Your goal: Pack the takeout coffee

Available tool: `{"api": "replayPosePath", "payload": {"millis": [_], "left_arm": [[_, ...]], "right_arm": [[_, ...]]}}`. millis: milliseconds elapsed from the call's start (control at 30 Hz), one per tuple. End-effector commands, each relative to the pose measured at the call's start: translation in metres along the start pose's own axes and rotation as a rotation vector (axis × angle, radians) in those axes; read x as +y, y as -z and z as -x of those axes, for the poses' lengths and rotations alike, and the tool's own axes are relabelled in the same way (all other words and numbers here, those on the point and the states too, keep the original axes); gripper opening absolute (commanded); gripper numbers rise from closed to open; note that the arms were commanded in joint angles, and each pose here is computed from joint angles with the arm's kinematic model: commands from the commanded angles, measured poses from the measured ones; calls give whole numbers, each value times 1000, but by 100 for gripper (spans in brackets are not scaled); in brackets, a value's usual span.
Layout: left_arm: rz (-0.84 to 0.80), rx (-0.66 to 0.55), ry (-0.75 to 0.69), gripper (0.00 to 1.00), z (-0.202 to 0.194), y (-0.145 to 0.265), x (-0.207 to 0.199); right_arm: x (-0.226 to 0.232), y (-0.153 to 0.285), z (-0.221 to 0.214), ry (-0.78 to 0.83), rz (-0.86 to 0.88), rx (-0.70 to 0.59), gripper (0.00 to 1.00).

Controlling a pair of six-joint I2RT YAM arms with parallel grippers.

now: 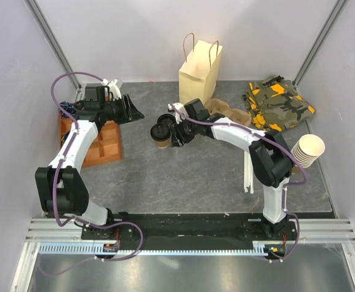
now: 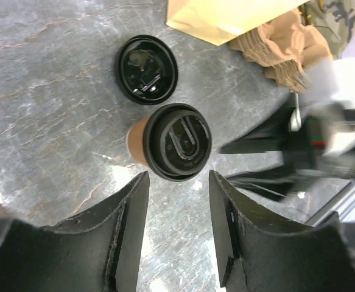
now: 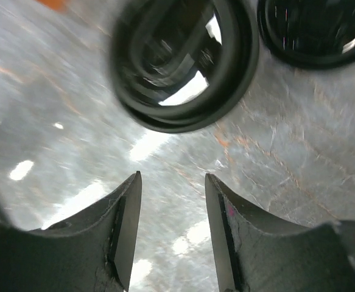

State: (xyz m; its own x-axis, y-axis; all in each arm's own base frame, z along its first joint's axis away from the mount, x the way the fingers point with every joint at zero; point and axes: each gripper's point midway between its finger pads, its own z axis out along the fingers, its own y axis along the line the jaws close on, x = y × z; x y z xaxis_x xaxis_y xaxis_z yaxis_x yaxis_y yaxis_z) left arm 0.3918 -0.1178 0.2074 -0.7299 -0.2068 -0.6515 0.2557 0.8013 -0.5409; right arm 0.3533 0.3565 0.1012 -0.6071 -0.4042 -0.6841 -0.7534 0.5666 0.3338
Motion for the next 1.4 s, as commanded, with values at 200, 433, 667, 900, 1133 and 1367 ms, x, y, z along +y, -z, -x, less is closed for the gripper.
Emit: {"api": "replayPosePath", "payload": {"millis": [200, 433, 667, 900, 1133, 1367], "left_arm": [[-43, -46, 20, 52, 12, 2, -5], [-39, -41, 37, 52, 9, 0, 3], [-20, -51, 54, 52, 11, 4, 16], [-5, -59, 77, 52, 11, 8, 27], [10, -64, 77, 53, 14, 13, 32], [-3, -76, 61, 56, 17, 22, 25]], "right_arm": [[-13, -45, -3, 83, -52, -22, 54], [-9, -73, 19, 50, -52, -107, 53], [-17, -101, 38, 10, -71, -166, 50], [-25, -126, 65, 14, -92, -263, 50], [-34, -152, 81, 49, -81, -308, 51], [-17, -122, 93, 122, -54, -289, 58]]}}
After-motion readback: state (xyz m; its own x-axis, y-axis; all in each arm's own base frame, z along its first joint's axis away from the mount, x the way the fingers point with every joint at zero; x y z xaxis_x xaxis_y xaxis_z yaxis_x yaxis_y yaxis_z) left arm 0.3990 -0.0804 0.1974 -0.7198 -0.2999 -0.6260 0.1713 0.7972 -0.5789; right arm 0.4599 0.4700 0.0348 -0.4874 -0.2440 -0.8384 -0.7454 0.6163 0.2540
